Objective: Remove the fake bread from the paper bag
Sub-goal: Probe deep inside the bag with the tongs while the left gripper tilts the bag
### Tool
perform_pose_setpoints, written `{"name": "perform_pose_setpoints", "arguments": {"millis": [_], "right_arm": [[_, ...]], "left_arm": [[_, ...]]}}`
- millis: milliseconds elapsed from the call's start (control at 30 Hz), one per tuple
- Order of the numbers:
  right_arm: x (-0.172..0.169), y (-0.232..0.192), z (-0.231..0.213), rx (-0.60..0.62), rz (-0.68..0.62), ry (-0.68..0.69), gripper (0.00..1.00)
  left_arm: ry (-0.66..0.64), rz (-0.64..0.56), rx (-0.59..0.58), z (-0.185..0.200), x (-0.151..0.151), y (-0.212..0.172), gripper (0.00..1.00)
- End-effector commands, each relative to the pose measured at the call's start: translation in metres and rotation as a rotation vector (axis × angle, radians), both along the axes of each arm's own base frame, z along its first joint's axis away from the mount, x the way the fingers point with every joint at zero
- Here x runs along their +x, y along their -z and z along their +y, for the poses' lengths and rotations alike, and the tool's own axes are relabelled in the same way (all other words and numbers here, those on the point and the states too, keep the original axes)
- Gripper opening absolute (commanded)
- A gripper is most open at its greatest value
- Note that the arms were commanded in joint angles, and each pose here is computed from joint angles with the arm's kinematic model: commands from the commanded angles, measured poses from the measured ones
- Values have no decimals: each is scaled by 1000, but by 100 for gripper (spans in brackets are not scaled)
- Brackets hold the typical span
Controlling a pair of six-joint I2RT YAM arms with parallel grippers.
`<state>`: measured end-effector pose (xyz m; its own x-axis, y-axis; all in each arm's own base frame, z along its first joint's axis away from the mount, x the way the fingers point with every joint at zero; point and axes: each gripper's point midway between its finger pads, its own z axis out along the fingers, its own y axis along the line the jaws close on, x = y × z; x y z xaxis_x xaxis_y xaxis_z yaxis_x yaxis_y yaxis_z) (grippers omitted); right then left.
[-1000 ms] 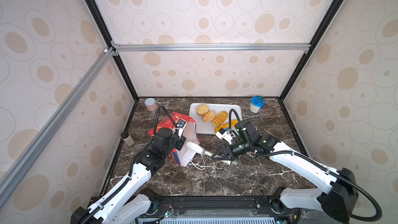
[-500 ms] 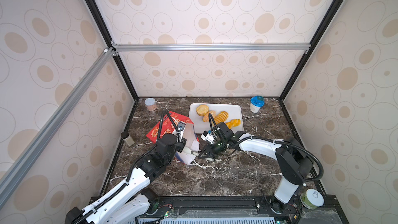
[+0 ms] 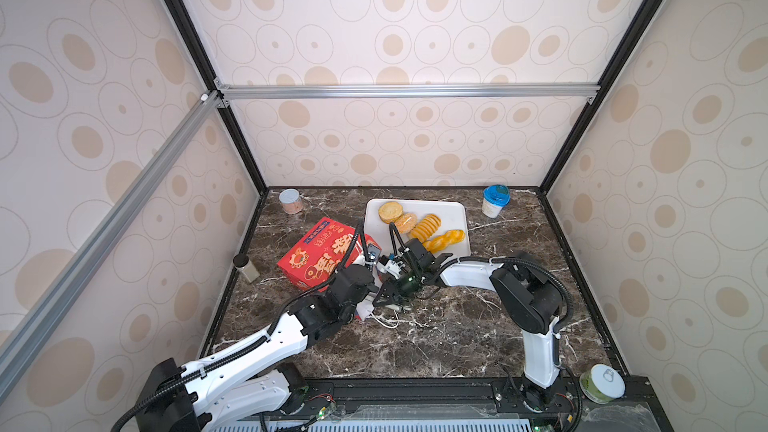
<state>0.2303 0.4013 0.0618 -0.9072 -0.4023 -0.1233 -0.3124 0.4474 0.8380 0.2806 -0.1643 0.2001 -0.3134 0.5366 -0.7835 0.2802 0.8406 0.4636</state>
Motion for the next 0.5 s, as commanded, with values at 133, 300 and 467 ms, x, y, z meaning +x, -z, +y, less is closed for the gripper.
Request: {"name": "perform_pose_setpoints", "arguments": {"millis": [133,300,467], "right_arm": [[9,18,4,-2,11,-1,36],[12,22,1,-1,25,10,36],[8,15,-2,-2,25,5,36]], "left_arm": [[-19,-126,2,-28,-3,-26,0],[-9,-117,1,-38,-4,-19,0],[6,-118,-21,-38,-7,-20,0]]}}
